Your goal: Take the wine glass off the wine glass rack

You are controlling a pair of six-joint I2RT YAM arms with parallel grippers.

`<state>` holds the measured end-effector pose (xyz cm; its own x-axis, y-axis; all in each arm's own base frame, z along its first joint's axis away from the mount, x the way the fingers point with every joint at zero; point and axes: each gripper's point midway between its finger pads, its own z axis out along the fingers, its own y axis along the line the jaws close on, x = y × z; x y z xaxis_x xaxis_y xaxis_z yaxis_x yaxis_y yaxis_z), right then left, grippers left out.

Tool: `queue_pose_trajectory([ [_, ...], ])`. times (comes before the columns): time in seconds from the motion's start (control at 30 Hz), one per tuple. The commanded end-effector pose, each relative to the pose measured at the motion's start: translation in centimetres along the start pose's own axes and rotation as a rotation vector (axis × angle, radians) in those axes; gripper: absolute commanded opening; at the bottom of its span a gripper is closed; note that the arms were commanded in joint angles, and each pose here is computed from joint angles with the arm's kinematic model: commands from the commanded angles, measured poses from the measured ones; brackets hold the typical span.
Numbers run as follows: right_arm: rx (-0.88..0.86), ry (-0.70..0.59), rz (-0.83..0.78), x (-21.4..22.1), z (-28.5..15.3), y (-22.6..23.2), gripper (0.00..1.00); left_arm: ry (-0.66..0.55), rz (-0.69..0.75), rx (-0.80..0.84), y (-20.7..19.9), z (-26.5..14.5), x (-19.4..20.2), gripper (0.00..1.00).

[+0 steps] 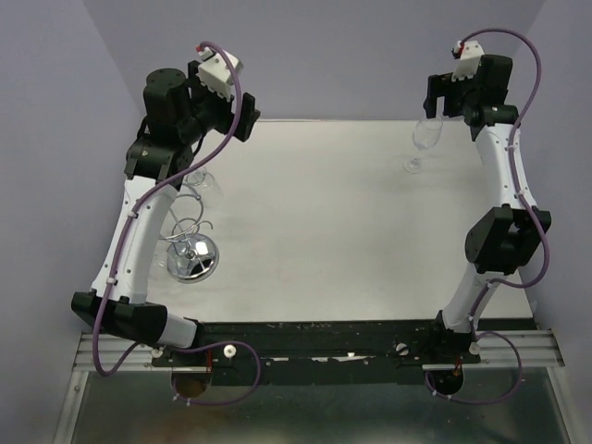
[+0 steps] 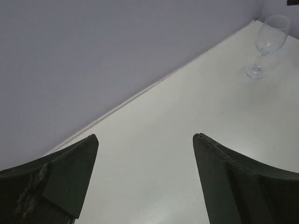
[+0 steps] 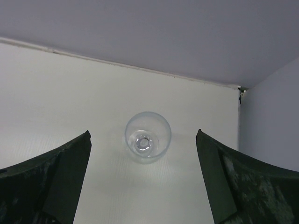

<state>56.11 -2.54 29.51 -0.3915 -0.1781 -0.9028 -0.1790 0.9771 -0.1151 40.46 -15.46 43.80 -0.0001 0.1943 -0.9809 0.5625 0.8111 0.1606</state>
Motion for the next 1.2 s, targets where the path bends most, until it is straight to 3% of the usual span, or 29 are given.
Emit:
queue_pose_trajectory([
  [0.0,-0.100,-0.084,-0.079,-3.4,-1.5,4.6,1.00,0.137,-0.062,-0.121,2.7,-3.4,1.8,0.99],
  [0.23,-0.685,-0.171,-0.091,-5.6,-3.5,20.6,1.00,0.149,-0.064,-0.410,7.7,-8.0,2.6,0.99],
  [0.43,-1.068,-0.225,-0.217,-4.7,-6.3,32.0,1.00,0.173,-0.044,-0.456,7.9,-10.0,3.8,0.99],
  [0.6,-1.350,-0.264,-0.277,-2.9,-9.8,39.0,1.00,0.204,-0.032,-0.454,7.4,-12.1,4.0,0.99],
  [0.87,-1.540,-0.288,-0.367,0.4,-12.1,46.5,1.00,0.247,0.044,-0.449,6.0,-15.3,5.1,0.99],
  [1.17,-1.485,-0.355,-0.280,0.9,-7.9,52.2,1.00,0.251,-0.076,-0.488,6.4,-16.7,6.6,0.99],
])
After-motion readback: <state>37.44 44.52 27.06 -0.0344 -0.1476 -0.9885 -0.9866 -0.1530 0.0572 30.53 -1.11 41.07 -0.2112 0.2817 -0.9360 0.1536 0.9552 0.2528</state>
